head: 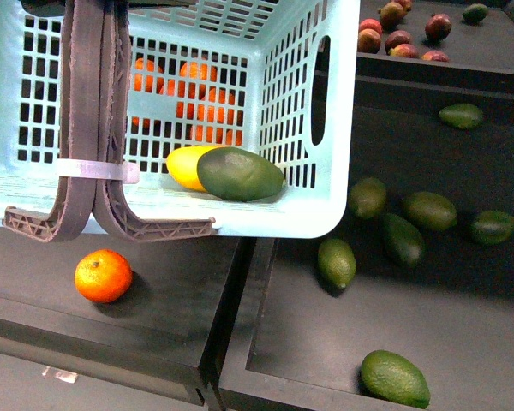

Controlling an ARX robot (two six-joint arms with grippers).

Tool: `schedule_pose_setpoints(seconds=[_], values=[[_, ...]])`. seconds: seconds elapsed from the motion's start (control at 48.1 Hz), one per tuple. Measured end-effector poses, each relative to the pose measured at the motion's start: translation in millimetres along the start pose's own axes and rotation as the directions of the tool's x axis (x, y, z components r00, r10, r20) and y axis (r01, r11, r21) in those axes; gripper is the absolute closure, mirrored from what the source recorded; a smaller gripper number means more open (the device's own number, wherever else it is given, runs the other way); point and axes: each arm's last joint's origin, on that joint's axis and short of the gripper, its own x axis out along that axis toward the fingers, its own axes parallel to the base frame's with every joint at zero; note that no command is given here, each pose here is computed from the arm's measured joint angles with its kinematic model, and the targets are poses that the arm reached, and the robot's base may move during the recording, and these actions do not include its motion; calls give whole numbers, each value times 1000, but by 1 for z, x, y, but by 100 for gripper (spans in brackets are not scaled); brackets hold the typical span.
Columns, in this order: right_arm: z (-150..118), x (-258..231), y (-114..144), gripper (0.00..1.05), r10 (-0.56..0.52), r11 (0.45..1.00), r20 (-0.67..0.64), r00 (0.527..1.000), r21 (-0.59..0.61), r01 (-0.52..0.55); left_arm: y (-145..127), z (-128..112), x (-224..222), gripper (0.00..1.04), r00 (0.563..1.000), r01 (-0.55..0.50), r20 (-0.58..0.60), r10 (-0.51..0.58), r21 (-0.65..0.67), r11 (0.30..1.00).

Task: Pick mango and avocado into basket

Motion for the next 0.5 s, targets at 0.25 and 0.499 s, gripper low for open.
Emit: schedule_pose_setpoints(seconds=[0.25, 0.499], values=[[-10, -9, -12, 94, -7, 1000, 8, 1000, -20, 7, 0, 0, 0, 100, 1000, 0, 0, 0, 0, 1000], [-9, -16, -12, 102, -4, 1000, 15, 1000, -23, 4, 0, 0, 0, 100, 1000, 0, 0, 0, 0, 1000]])
